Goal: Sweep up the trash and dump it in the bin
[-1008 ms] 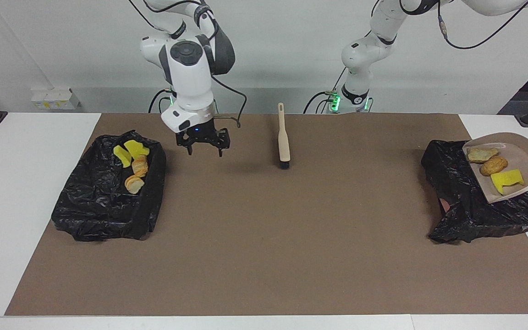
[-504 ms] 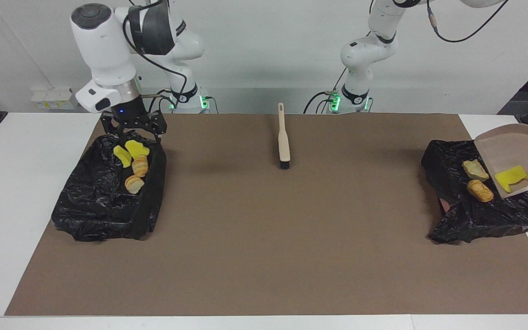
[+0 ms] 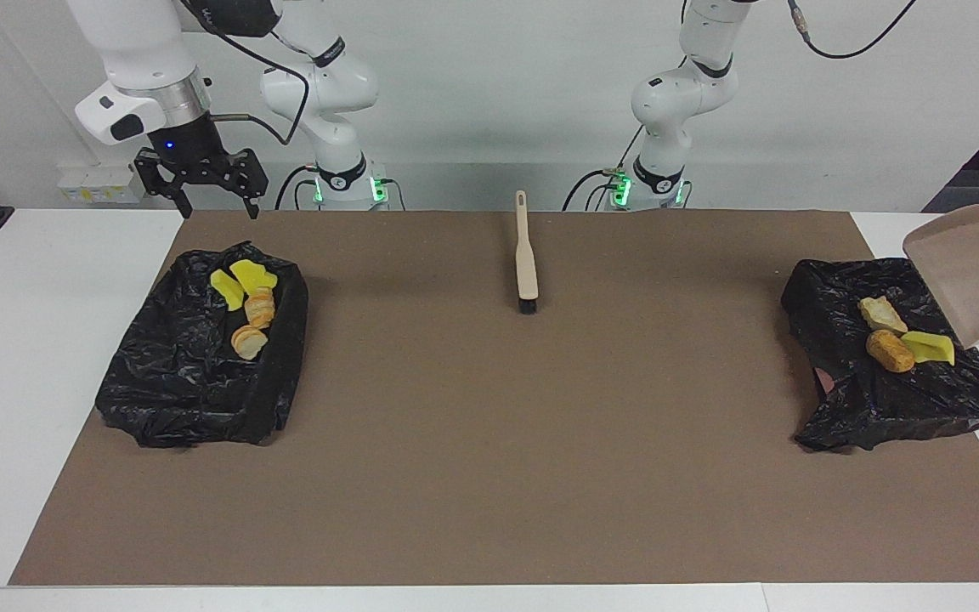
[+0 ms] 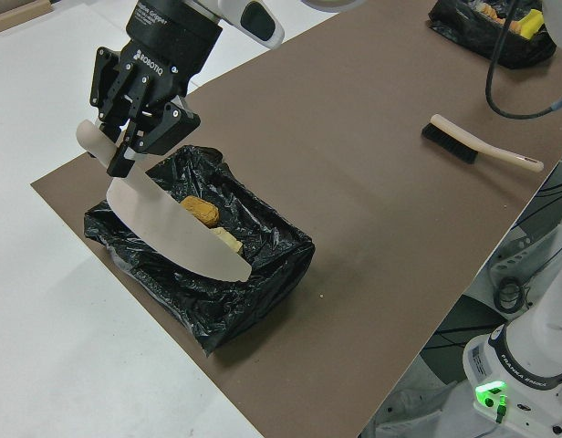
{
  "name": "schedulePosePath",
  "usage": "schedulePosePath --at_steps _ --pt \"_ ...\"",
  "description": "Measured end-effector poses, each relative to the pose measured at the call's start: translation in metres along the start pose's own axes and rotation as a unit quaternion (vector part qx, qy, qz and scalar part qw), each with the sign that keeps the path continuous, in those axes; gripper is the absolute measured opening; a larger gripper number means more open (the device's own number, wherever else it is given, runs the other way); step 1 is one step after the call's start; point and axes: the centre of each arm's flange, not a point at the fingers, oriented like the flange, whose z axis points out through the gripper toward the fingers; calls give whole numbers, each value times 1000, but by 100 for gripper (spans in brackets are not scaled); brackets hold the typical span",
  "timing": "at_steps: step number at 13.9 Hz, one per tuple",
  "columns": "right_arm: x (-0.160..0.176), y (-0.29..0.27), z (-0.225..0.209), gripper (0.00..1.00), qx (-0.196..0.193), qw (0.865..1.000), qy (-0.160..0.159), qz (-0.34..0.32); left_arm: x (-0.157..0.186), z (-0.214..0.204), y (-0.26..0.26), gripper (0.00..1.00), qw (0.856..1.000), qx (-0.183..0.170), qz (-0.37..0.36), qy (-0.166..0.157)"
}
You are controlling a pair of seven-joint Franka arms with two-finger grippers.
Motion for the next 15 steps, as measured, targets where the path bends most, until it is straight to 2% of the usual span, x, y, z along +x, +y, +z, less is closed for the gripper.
schedulePosePath --at_steps 3,6,10,13,15 --pt "0 -6 2 100 1 1000 -4 -5 22 -9 -6 33 998 -19 -52 20" --pt "0 -6 2 100 1 1000 -5 -5 62 -28 -17 33 989 -42 -128 68" --pt "0 -5 2 100 1 1000 -5 -5 117 -54 -24 33 959 -72 -230 151" --pt "0 -5 2 100 1 1000 -5 -5 167 -72 -22 33 933 -94 -290 189" --pt "0 -5 2 100 1 1000 -5 -5 194 -83 -21 33 910 -114 -336 213"
